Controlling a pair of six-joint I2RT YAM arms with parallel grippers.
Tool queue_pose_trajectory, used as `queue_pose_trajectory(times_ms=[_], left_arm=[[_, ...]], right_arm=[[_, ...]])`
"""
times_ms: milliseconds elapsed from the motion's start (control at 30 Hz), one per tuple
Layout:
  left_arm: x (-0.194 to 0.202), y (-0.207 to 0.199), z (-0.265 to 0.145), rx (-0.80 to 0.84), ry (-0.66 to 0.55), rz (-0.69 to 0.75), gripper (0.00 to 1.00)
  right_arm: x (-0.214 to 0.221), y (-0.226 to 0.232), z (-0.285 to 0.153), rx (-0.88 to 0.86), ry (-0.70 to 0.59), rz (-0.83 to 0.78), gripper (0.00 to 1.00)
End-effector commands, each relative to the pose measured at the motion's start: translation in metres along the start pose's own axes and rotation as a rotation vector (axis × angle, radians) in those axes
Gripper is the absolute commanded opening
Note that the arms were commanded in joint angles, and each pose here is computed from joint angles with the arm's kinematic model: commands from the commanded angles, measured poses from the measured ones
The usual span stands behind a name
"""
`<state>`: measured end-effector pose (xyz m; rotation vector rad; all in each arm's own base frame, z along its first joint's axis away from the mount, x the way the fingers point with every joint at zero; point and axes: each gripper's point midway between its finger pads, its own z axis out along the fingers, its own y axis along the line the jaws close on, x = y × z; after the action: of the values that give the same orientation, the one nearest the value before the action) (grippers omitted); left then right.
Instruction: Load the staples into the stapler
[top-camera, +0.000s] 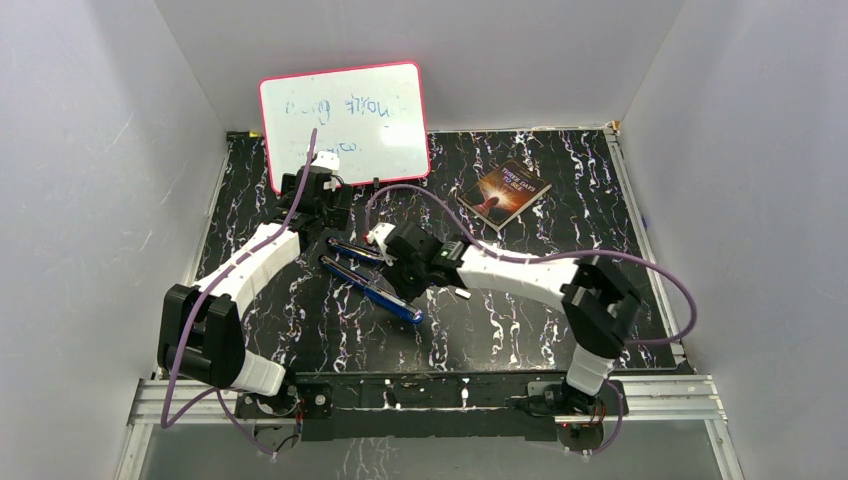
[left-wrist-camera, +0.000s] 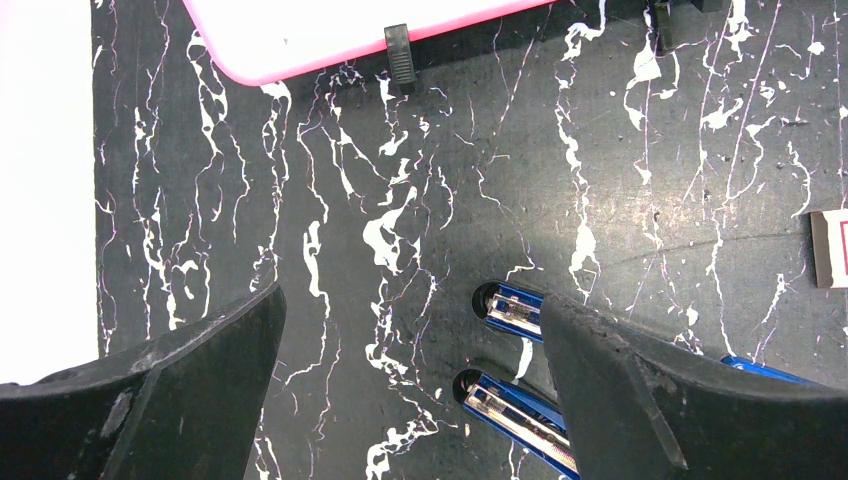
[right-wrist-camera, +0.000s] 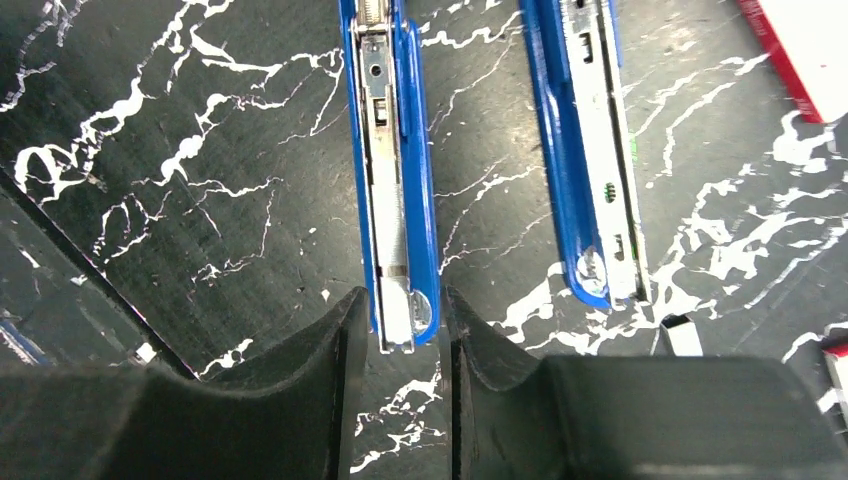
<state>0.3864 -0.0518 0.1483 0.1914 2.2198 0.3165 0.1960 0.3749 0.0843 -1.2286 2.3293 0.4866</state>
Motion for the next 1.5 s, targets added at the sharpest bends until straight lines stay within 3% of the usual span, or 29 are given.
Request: queue_pose_trajectory(times_ms=[0,200,400,800,1467], left_arm=[[-0.009,0.007,-0.01,-0.019,-0.038,-0.008,0.98],[-0.009,0.005,-0.01,-0.01,-0.04,-0.013,0.98],[-0.008,0.001,-0.008,0.005,-0.032,-0.015,0.98],[-0.006,-0.002,-0.004,0.014,-0.013,-0.011,0.98],[-0.007,-0.003,-0.005,0.021,-0.016,-0.012,0.98]], right_arm=[[-0.035,-0.02,-0.025,0.07,-0.235,0.041,0.4],[0.001,-0.053,-0.037,0.123,-0.296,0.05,0.41],[0.045,-0.072,-0.038,0.15,-0.366,0.028,0.53],[0.068,-0.106,-0.035,0.172,-0.305,0.056,0.58],[0.094,-0.11,-0.01,0.1,-0.064,0.054,0.4]])
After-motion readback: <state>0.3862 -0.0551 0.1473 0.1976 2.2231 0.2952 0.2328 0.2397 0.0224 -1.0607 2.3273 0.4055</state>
